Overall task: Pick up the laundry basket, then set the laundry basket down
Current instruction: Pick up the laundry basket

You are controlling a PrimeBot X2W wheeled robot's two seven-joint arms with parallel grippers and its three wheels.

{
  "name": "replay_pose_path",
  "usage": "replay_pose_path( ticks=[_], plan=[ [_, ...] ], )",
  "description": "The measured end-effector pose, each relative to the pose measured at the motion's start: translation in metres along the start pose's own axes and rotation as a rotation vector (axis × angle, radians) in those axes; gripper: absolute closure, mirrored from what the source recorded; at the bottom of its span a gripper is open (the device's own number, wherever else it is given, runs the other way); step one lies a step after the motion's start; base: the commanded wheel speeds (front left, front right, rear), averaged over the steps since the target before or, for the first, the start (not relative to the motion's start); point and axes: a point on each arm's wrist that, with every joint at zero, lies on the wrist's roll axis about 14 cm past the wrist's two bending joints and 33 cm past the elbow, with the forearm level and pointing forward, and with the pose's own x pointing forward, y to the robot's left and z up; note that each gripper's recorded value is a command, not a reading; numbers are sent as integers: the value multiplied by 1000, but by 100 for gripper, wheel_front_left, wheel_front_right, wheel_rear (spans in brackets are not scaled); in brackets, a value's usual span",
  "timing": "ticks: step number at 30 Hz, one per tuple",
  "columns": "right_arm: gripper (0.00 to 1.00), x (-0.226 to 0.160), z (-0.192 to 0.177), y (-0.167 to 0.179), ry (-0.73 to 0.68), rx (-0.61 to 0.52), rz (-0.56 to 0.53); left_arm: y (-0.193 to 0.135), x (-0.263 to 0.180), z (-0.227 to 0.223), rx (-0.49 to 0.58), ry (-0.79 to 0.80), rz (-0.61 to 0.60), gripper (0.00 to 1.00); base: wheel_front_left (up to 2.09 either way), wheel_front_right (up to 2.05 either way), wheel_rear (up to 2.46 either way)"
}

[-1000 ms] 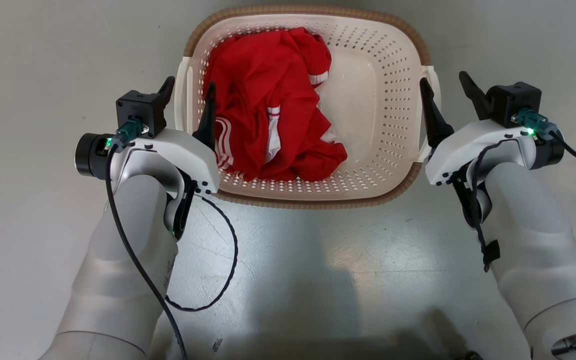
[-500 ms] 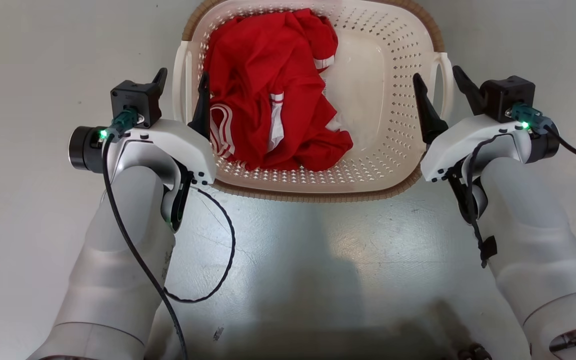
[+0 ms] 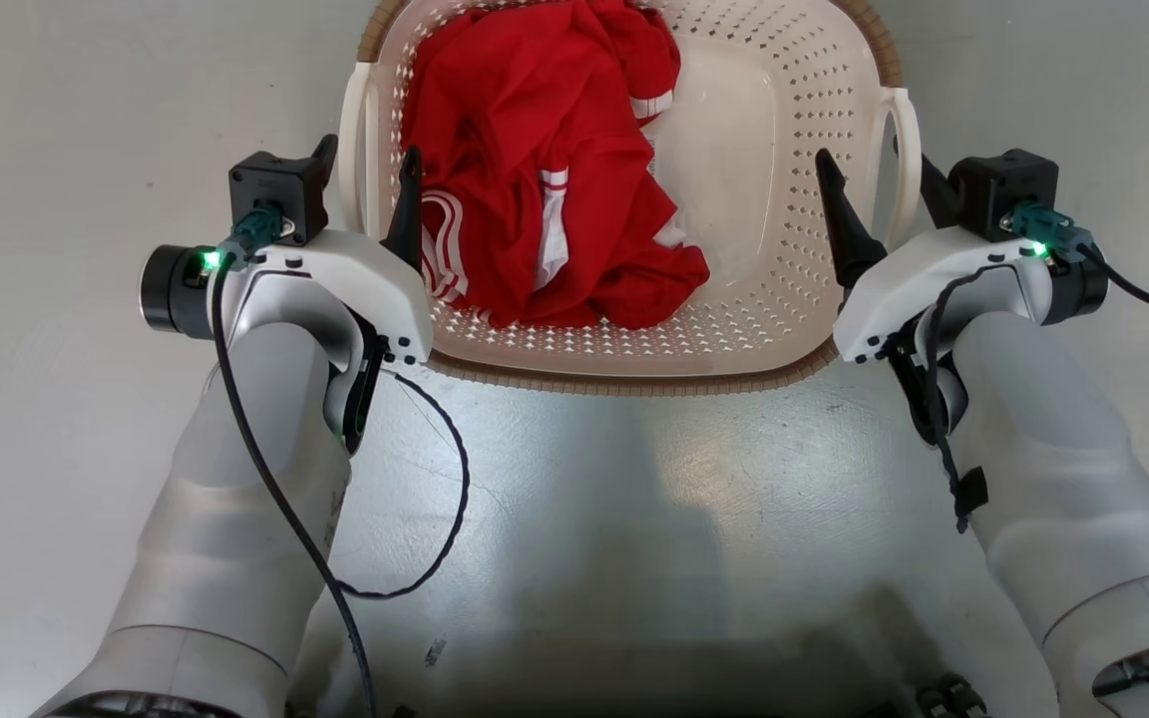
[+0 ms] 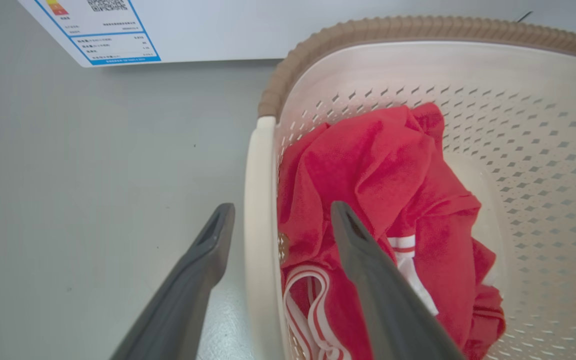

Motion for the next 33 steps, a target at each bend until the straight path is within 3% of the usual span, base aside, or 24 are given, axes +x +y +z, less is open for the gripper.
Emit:
replay_pose_path(
  ticks=[33],
  plan=[
    [0,3,-22,4,67,17,12,0,5,-25,10,87,-5,0,0,0,0]
  ],
)
